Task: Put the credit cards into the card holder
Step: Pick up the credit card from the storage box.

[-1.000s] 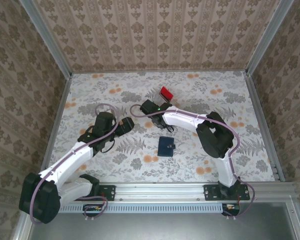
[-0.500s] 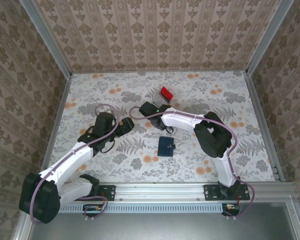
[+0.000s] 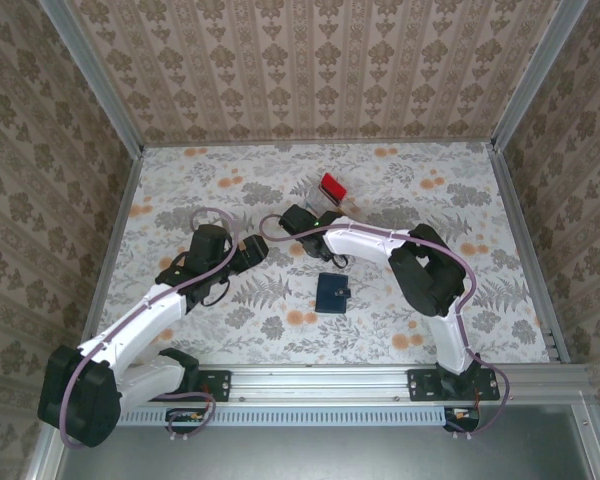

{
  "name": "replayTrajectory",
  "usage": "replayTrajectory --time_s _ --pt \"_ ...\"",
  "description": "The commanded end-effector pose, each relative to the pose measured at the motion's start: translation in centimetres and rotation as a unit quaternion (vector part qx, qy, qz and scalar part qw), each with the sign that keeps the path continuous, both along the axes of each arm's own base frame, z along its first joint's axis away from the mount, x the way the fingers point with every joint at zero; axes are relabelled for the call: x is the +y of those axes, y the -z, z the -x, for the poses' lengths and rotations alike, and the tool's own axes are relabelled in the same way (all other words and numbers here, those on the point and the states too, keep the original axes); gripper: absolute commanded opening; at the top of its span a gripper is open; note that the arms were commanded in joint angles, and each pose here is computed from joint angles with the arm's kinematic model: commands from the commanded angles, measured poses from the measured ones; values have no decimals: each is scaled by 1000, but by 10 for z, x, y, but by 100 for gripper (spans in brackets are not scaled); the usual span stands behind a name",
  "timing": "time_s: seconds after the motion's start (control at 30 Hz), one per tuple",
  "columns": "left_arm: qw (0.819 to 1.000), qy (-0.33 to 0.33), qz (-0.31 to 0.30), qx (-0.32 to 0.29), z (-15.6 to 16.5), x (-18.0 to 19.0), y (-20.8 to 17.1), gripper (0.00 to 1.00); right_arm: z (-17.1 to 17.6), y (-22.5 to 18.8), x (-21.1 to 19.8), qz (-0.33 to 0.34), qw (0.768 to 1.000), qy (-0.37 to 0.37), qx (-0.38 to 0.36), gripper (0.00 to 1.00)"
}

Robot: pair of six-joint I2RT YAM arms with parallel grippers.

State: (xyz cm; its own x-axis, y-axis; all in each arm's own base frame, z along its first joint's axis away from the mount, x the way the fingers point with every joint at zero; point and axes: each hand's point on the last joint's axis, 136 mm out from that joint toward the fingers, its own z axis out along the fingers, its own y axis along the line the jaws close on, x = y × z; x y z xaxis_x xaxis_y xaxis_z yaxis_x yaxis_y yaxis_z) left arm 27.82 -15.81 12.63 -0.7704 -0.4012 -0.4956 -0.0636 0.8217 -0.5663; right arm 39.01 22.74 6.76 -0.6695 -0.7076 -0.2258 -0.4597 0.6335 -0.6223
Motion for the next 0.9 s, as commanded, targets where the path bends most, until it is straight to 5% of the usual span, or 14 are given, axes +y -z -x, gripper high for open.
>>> replayTrajectory --time_s 0.0,0.87 --pt "1000 -4 9 -1 1 2 -2 100 -5 -22 -12 11 1000 8 -27 32" --pt "1000 -4 6 2 0 2 0 100 -2 -32 -9 -20 1000 12 -14 14"
